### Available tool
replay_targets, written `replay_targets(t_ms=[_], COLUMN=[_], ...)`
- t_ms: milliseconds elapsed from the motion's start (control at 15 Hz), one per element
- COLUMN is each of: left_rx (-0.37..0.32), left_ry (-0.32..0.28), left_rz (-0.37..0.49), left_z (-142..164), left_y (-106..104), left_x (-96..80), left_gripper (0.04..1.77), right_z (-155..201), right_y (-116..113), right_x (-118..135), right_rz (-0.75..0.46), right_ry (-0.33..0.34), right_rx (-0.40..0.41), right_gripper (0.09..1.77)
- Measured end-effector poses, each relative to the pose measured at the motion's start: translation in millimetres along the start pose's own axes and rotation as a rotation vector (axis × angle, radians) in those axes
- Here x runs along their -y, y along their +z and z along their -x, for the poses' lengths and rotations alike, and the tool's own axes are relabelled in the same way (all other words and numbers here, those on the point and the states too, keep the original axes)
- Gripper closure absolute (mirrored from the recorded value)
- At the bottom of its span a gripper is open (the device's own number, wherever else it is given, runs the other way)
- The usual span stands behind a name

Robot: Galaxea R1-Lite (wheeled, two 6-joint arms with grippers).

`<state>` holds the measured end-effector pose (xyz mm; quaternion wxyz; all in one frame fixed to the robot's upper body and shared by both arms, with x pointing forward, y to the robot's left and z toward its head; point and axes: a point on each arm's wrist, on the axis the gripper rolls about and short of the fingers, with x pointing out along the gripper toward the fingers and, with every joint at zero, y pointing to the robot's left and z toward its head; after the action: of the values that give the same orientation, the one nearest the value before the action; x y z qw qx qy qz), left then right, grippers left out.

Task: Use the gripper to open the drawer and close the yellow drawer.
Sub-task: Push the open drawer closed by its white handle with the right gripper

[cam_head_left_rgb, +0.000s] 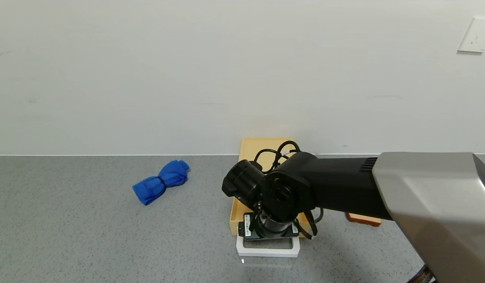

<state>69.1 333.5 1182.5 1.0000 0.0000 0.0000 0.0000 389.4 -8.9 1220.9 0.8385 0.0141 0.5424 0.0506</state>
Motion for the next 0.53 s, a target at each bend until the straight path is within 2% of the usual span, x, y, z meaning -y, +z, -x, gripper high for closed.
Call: replay_targets(t_ms=[533], left_rx=[0.000], left_ry=[0.000], left_rz=[0.000], left_z=[0], left_y=[0], left_x=[0.0], left_gripper=[0.09], right_z=[-8], right_y=[25], right_x=[11], right_rz=[0.013], right_ry=[0.036], right_rx=[0.083], right_gripper=[0.15])
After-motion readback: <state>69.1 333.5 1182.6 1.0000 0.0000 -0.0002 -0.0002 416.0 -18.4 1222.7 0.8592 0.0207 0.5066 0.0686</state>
